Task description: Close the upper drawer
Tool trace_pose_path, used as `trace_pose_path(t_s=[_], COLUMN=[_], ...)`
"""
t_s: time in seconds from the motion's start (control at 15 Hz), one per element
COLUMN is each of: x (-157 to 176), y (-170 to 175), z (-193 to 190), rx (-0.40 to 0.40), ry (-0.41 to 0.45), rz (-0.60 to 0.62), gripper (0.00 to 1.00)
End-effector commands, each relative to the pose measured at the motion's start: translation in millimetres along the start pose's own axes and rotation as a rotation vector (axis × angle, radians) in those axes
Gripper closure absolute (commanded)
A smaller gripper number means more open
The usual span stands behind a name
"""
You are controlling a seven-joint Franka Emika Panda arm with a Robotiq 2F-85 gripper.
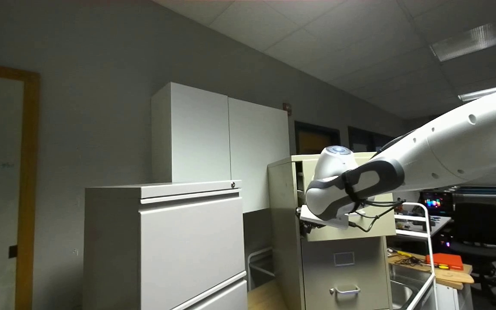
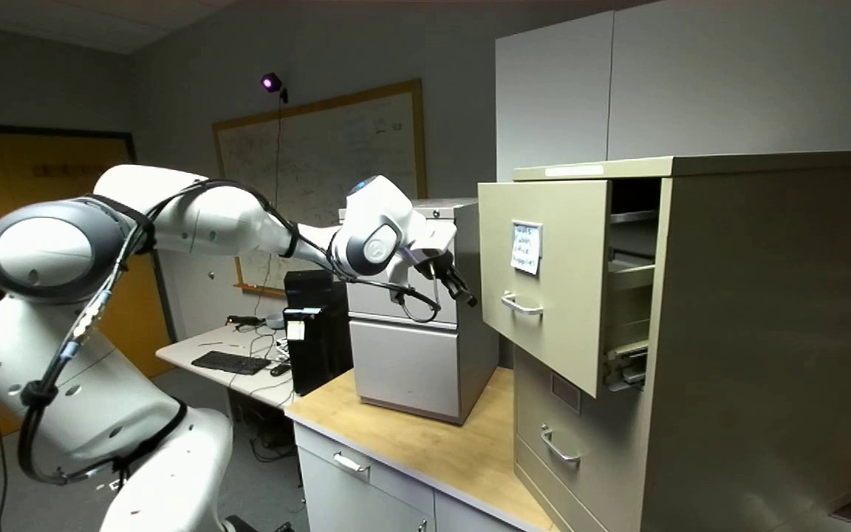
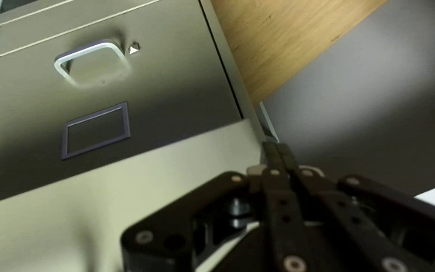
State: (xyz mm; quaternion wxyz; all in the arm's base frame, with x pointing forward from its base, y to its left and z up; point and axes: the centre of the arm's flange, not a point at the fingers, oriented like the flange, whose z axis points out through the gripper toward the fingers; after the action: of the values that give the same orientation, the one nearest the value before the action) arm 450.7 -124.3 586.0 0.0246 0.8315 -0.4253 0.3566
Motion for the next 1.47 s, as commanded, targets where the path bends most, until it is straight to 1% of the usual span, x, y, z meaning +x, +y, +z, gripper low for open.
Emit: trace_pose_path(t_s=[0.0,0.2,0.4,0.67,0.87,1.2,1.4], x=[6,24,39,35,33,29,29], y=[26,44,54,36,23,-5,-17], z=[-19,-14,-11,-2,9,30,42], rx=[0.005,-0.002,0.012,0.048,0.046,-0.015,-0.087], ry=[-0.003,0.012,0.072,0.154,0.186,0.248,0.326], rz=[0.017,0.069,0.105,0.082,0.053,0.006,0.002], gripper=[1.0,1.0,1.0,1.0,1.0,1.0,1.0])
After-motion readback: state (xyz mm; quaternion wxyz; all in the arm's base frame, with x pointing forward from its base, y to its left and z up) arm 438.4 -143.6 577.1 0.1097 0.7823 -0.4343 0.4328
